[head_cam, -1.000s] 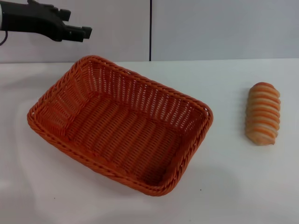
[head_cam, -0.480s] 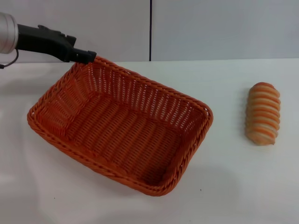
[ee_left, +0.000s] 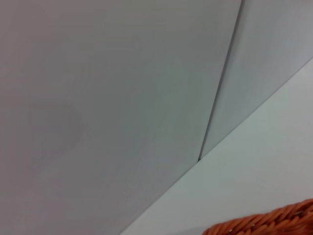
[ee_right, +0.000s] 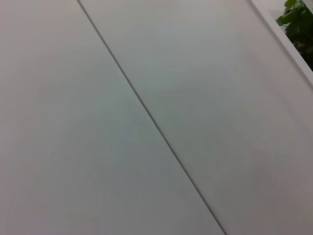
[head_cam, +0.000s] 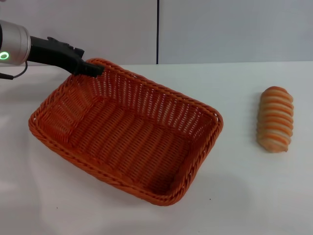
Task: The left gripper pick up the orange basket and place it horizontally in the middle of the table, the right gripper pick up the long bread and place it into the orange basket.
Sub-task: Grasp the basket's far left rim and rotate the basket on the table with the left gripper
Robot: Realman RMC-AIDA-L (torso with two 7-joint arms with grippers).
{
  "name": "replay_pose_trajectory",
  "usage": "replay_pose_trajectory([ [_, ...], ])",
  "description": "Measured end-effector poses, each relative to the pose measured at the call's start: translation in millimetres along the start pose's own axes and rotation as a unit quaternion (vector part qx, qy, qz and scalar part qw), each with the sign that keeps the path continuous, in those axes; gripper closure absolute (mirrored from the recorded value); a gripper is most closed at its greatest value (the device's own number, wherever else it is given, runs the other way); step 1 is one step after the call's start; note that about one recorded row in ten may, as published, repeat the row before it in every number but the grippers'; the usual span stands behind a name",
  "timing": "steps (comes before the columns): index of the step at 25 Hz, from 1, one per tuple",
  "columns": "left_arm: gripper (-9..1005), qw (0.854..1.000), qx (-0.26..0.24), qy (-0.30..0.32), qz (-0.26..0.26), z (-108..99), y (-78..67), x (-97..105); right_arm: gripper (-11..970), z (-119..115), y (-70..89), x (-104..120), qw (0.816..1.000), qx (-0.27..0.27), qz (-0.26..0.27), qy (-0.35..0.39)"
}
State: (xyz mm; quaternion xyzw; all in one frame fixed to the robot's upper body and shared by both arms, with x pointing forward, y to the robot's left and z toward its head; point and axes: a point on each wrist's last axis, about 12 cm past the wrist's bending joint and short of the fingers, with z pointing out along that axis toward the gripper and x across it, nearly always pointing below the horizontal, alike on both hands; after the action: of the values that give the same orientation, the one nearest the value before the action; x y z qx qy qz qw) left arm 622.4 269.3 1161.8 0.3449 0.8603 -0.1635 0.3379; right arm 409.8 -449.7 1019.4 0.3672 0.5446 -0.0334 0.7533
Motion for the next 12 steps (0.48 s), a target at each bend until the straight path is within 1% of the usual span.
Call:
replay_pose_trajectory([
  [3,229,1.000,-0.007,0.001,0.000,1.3,1.6,0.7,467,-0.9,-1.0,-0.8,1.000,-0.001,0.010,0.000],
  [10,229,1.000,-0.009,0.002,0.000,3.4,2.4,2.7,467,0.0,0.9,0.8,1.000,-0.006,0.010,0.006],
  [12,229,1.000,-0.021,0.017,0.001,4.8,5.5,7.0,467,0.2,1.5,1.3,1.000,-0.008,0.011,0.008],
])
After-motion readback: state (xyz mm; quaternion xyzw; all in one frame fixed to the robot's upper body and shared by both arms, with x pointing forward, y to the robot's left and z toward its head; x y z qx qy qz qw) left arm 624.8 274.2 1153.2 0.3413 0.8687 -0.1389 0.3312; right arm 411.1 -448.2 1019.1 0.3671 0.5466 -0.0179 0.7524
